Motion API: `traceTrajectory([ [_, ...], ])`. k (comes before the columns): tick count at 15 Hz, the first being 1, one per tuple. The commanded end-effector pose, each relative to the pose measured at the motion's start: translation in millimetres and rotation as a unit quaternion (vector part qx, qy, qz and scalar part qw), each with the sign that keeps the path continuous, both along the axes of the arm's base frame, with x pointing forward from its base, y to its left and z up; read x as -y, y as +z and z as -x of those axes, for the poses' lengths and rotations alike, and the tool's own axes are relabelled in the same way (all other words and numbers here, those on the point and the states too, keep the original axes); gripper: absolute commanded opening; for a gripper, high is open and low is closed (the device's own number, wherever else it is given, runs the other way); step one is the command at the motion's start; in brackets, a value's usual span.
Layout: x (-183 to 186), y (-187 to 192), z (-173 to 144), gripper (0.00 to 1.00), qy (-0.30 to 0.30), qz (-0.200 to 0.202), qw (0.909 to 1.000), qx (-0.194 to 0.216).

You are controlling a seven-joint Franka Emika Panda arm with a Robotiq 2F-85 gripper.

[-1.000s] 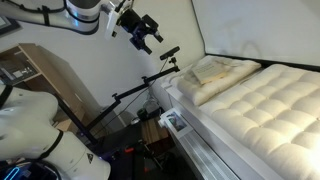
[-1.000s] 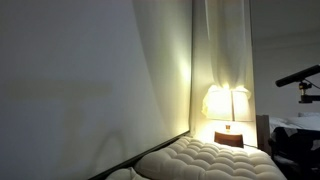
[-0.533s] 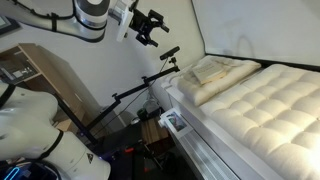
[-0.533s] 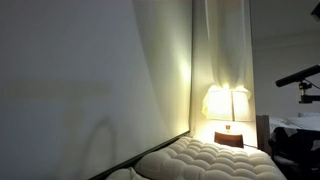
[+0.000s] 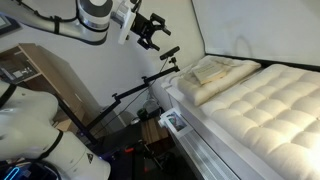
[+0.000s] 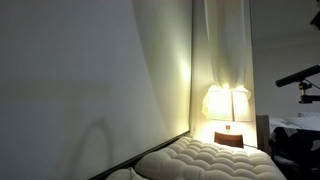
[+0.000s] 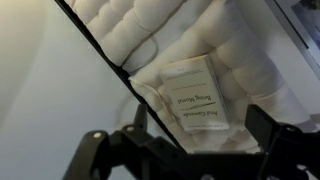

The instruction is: Flip over the book on the left pillow

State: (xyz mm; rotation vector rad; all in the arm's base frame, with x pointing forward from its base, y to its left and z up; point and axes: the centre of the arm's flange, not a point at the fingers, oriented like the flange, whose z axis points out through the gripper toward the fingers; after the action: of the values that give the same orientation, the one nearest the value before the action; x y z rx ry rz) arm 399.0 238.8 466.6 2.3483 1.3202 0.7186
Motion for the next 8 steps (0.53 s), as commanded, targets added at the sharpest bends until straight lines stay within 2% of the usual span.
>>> traceTrajectory([
  [1, -23, -33, -6, 1.00, 0.054, 0.078, 0.9952, -0.024],
  [4, -38, -65, -4, 1.00, 0.108, 0.130, 0.9843, -0.050],
  [8, -48, -106, -12, 1.00, 0.202, 0.175, 0.9599, -0.084],
])
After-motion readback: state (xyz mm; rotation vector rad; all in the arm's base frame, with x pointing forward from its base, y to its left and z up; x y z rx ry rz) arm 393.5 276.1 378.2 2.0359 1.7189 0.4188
